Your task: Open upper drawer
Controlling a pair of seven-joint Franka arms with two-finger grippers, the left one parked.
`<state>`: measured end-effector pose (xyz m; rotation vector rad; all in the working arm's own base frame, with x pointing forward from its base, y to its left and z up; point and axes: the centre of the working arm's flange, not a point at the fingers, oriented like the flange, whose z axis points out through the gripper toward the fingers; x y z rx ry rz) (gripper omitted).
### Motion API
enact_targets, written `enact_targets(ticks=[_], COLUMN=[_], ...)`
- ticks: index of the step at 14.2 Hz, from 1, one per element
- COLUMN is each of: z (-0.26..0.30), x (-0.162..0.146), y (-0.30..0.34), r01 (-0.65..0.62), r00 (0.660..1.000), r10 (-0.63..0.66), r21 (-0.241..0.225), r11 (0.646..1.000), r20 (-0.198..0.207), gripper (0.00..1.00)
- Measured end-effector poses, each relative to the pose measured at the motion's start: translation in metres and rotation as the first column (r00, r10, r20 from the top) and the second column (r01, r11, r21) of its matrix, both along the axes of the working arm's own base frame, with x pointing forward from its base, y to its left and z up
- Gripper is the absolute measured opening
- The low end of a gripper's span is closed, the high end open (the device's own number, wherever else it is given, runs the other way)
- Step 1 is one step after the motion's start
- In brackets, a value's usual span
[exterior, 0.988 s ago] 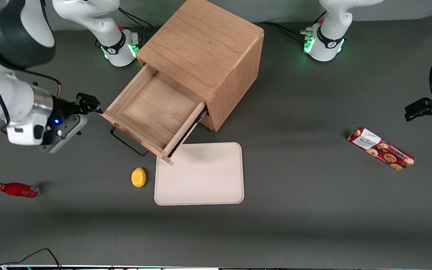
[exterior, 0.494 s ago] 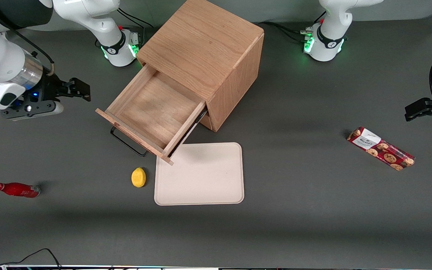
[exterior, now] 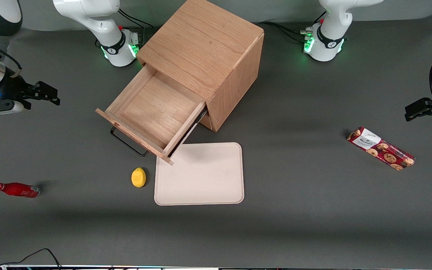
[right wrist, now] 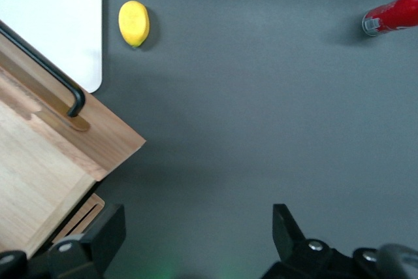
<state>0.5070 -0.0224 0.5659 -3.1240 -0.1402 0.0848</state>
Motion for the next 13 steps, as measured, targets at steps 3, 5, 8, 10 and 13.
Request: enact_targets(ticks=[3, 5, 8, 10, 13], z=[0.002, 0.006, 0.021, 0.024, 0.016], x=[0.001, 0.002, 0.009, 0.021, 0.046], y=[-0.002, -0.002, -0.003, -0.003, -0.005], r01=[0.002, 0.002, 0.003, 0.003, 0.007], r00=[1.0, 1.0, 0.999, 0.998, 0.998], r10=[-0.002, -0.002, -0.003, -0.003, -0.006], r21=[0.0, 0.0, -0.002, -0.005, -0.009], r11=[1.0, 1.0, 1.0, 1.0, 1.0], r20=[0.011, 0.022, 0.053, 0.063, 0.057], gripper=[1.0, 1.0, 1.0, 1.0, 1.0])
